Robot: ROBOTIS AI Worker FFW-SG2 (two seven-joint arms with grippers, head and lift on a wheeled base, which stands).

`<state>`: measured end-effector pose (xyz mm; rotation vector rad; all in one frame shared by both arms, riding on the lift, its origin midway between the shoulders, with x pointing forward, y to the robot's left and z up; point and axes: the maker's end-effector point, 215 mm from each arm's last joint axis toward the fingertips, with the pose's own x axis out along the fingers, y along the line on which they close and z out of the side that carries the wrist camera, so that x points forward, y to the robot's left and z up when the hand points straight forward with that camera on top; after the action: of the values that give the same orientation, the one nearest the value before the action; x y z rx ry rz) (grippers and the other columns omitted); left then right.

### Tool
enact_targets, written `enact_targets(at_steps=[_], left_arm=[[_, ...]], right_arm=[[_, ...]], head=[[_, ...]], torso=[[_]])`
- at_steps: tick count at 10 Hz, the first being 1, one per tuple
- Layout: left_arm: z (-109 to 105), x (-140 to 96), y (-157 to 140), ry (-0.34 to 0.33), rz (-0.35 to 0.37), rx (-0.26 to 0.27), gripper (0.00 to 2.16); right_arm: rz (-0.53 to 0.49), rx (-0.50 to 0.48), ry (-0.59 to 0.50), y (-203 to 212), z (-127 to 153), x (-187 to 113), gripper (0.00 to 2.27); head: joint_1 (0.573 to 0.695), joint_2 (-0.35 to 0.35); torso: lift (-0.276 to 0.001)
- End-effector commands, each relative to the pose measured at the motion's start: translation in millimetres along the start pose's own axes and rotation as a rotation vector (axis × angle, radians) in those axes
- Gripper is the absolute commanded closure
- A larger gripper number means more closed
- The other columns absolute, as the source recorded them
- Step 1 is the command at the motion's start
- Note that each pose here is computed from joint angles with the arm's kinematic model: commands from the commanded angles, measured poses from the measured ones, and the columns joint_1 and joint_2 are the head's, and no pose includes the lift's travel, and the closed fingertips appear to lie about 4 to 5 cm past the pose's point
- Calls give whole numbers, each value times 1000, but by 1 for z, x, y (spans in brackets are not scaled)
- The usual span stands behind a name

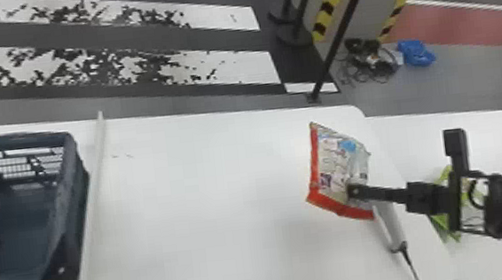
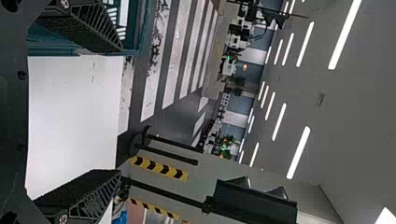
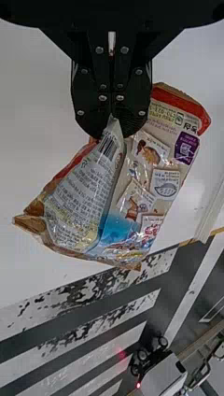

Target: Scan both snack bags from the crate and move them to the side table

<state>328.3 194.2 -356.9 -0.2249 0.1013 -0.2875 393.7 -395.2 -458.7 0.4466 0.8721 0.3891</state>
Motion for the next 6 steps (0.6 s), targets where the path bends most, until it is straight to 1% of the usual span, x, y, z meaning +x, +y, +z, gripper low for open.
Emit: enact_targets(at_steps=[1, 2, 4, 5, 6], left_arm=[[-7, 0, 4, 10, 4, 1, 66], [-11, 1, 6, 15, 4, 1, 66], [-8, 1, 8, 9, 7, 4, 66], [-7, 1, 10, 8, 9, 7, 66], [-8, 1, 13, 12, 12, 9, 66]], right_arm=[[-62, 33, -67, -32, 32, -13, 2243], [-136, 41, -106, -59, 53, -24, 2243], [-280, 117, -178, -115, 86, -50, 2243], [-360, 141, -212, -147, 96, -62, 2243], [-456, 122, -237, -179, 104, -74, 2243]], head=[[695, -307], [695, -339], [695, -350], [695, -350], [695, -350]], torso=[[-29], [-29], [-29], [-29], [-29]])
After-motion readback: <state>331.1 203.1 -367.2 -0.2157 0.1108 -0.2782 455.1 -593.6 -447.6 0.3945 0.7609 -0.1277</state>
